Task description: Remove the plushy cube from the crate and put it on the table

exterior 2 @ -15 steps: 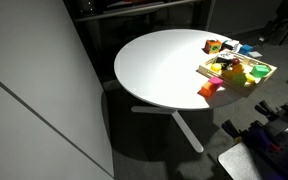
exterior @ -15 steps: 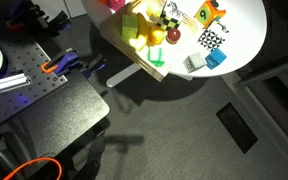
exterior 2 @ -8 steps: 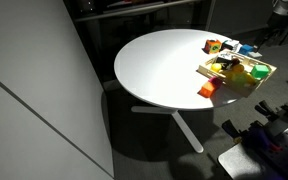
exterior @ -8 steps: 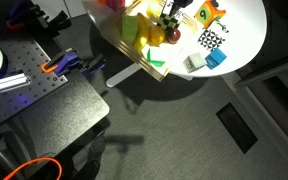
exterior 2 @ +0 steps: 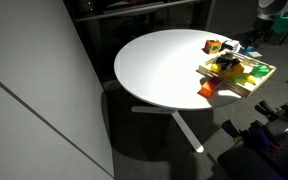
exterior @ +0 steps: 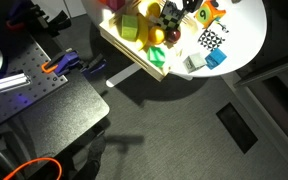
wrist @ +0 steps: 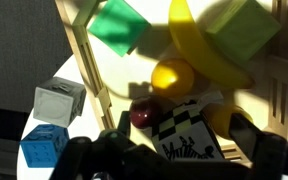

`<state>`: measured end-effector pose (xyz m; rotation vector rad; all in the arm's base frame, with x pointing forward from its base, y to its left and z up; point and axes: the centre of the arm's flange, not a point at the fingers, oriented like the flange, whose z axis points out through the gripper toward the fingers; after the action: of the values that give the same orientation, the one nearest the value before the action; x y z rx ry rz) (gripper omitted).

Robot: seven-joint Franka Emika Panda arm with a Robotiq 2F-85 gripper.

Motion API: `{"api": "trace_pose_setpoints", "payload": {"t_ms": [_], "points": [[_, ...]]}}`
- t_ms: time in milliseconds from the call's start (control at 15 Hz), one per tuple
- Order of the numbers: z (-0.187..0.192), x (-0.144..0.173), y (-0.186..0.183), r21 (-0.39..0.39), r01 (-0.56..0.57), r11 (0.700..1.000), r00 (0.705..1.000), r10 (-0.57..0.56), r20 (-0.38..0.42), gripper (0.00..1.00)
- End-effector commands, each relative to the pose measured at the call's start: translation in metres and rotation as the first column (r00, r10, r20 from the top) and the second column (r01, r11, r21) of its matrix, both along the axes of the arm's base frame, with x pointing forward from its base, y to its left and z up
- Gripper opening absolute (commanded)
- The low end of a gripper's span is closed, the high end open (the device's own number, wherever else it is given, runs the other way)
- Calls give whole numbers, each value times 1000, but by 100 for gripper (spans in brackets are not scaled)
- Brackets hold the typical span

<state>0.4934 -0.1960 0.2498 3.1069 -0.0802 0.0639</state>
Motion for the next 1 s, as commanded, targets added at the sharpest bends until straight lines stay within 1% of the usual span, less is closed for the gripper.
{"api": "trace_pose_setpoints", "payload": {"t_ms": [0,400,667,933], "points": [[-10,33,-1,19,-27,999,1000,27,-9,100],[-28,57,22,1,-97,995,995,97,-11,100],[-40,63,29,-41,-148,988,989,147,-28,100],[-49,67,31,-63,-180,982,983,178,-46,100]]}}
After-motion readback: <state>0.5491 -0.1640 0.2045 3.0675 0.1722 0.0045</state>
